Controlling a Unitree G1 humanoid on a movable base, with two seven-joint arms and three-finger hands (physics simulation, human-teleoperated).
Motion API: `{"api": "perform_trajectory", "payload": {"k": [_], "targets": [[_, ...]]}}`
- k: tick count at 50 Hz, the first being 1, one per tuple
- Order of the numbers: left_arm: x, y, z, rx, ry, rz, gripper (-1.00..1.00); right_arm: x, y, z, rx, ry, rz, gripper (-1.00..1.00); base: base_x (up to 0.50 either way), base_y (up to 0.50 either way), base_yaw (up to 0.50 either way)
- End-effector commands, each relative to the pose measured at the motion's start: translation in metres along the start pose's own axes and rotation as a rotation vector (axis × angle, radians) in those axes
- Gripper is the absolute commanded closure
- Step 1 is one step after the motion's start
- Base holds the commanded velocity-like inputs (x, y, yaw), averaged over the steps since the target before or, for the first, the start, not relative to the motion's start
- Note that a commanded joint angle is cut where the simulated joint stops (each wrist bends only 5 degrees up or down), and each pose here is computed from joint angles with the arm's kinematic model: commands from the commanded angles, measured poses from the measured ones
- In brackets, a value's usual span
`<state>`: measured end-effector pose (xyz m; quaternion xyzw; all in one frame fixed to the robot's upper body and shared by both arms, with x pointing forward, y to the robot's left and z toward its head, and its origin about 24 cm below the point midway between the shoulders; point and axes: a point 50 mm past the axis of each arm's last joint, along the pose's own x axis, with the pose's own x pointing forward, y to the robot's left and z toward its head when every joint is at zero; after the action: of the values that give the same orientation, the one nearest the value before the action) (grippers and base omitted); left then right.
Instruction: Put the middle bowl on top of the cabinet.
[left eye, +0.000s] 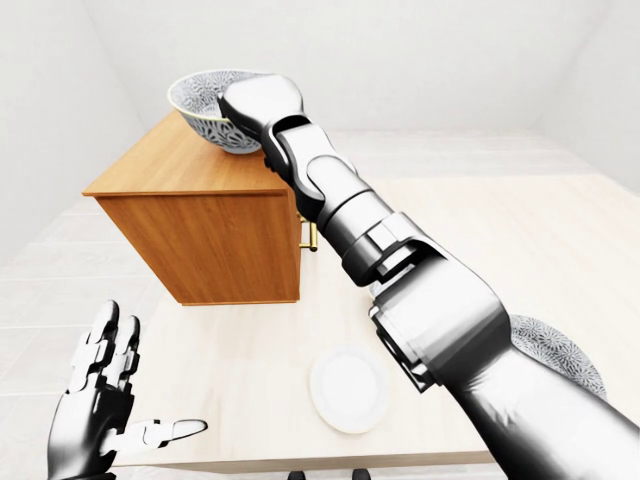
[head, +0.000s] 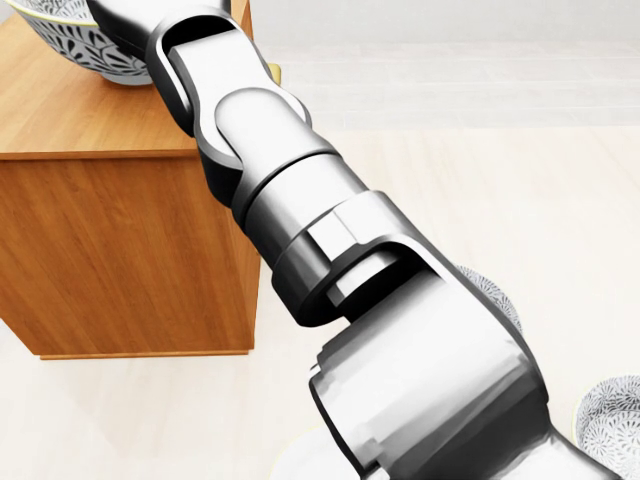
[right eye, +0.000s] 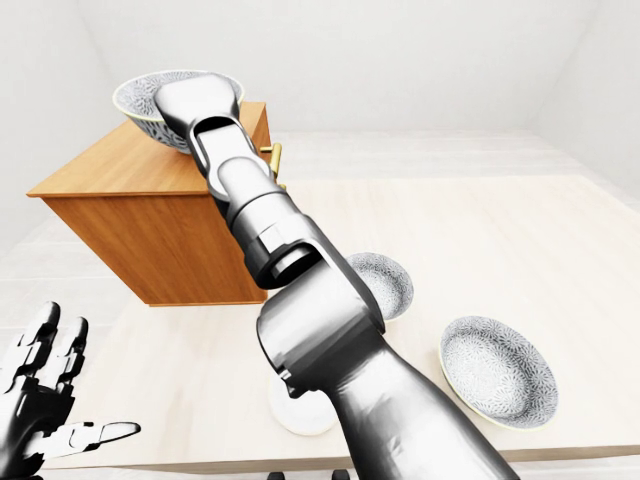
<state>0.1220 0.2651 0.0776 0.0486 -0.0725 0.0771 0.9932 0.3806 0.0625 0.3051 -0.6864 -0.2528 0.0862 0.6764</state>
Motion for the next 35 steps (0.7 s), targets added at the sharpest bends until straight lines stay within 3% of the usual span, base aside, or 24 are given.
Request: {"api": "perform_trajectory", "payload": {"k": [1,31,35], "targets": [[0.0002,-0.0008,-0.0018,-0.002,0.008,-0.002,-1.0,0.0005,-0.0055,-0.0006,-0.002,0.001,-0.006,-0.07,0.0,0.0,0.0],[0.0012,0.0006,0.0002,0.004,-0.001,-0.002,-1.0,0.001,-0.0114,-0.0025,-0.003,0.005,-0.017,-0.33,0.0,0.0,0.0],[0.0025,-0.0044,-0.0075,0.001,0.035,-0.012,-1.0,0.0011,-0.0117,-0.0019,-0.012,0.004,-0.019,-0.34,0.0,0.0,0.0]]}}
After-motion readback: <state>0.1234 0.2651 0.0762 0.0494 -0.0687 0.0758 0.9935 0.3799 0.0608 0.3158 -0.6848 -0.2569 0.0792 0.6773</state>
